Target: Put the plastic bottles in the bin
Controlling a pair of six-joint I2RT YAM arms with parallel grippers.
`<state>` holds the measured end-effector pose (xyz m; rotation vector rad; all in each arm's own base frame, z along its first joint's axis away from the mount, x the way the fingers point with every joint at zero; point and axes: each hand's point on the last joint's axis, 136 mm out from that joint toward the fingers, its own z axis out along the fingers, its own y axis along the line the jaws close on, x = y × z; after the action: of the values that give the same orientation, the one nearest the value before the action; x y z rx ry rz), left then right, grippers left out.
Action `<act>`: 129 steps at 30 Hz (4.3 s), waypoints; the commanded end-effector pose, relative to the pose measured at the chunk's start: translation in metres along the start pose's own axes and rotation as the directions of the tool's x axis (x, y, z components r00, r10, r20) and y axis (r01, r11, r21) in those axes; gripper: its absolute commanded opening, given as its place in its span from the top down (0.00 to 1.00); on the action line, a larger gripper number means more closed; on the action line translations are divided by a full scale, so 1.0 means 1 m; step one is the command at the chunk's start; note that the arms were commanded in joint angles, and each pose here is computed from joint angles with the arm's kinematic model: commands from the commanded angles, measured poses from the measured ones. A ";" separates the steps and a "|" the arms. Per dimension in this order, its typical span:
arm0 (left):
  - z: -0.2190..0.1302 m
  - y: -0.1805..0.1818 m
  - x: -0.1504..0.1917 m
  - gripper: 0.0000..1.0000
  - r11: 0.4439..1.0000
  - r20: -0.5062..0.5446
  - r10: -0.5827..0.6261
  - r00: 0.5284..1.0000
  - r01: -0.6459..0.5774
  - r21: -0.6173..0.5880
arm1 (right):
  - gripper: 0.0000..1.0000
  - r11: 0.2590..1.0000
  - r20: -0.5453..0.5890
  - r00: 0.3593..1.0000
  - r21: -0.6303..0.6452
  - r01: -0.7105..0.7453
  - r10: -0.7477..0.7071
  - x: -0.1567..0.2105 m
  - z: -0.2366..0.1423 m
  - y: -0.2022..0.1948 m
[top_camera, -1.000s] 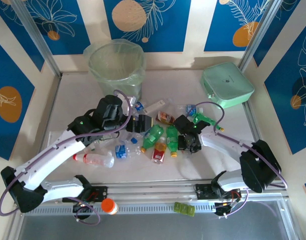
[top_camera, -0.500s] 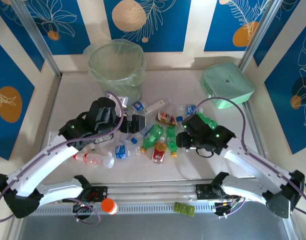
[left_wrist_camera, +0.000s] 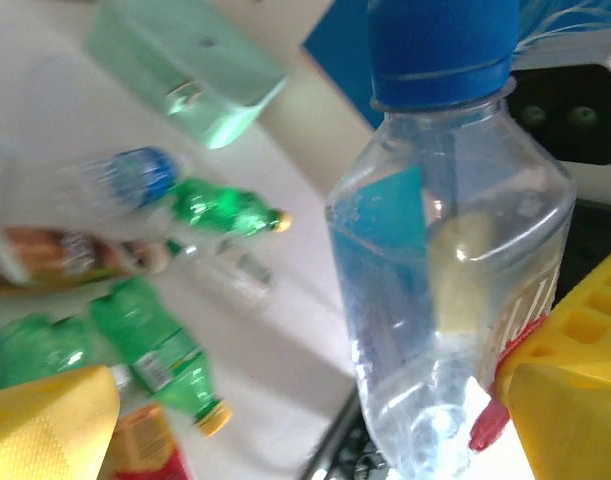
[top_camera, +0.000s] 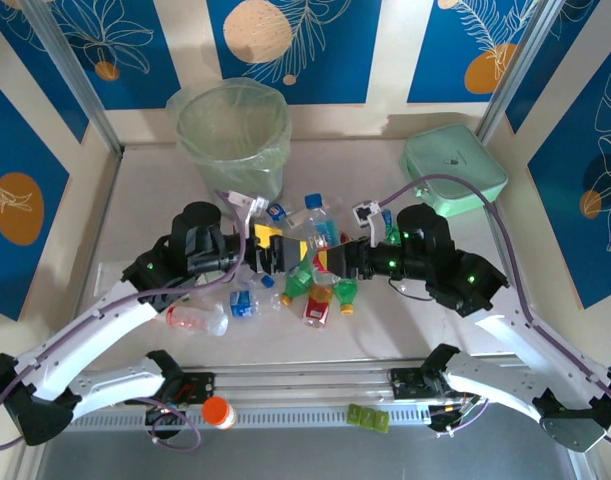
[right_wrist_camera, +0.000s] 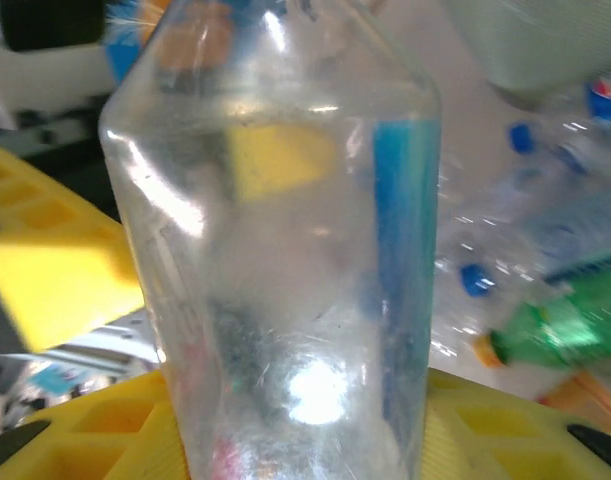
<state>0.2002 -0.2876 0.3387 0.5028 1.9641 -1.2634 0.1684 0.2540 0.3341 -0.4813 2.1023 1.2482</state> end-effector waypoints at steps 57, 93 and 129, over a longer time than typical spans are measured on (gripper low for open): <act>-0.040 0.162 -0.237 0.76 0.690 0.447 0.094 0.890 0.265 -0.674 | 0.18 0.972 0.185 0.979 0.232 0.036 -0.080 -0.025 -0.055 -0.023; 0.029 0.346 -0.197 0.28 0.406 0.386 -0.231 0.893 0.449 -0.796 | 0.19 0.954 0.058 0.990 0.264 -0.139 0.128 0.023 0.008 -0.077; -0.228 0.187 0.045 0.28 -0.070 0.792 -0.325 0.516 0.823 -0.564 | 0.20 0.915 0.151 0.986 0.385 -0.123 0.070 0.005 -0.010 -0.092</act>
<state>0.2468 -0.0271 0.2870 -1.1414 2.1050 -0.3543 0.2086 0.2068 0.2830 -0.1616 2.1992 0.8962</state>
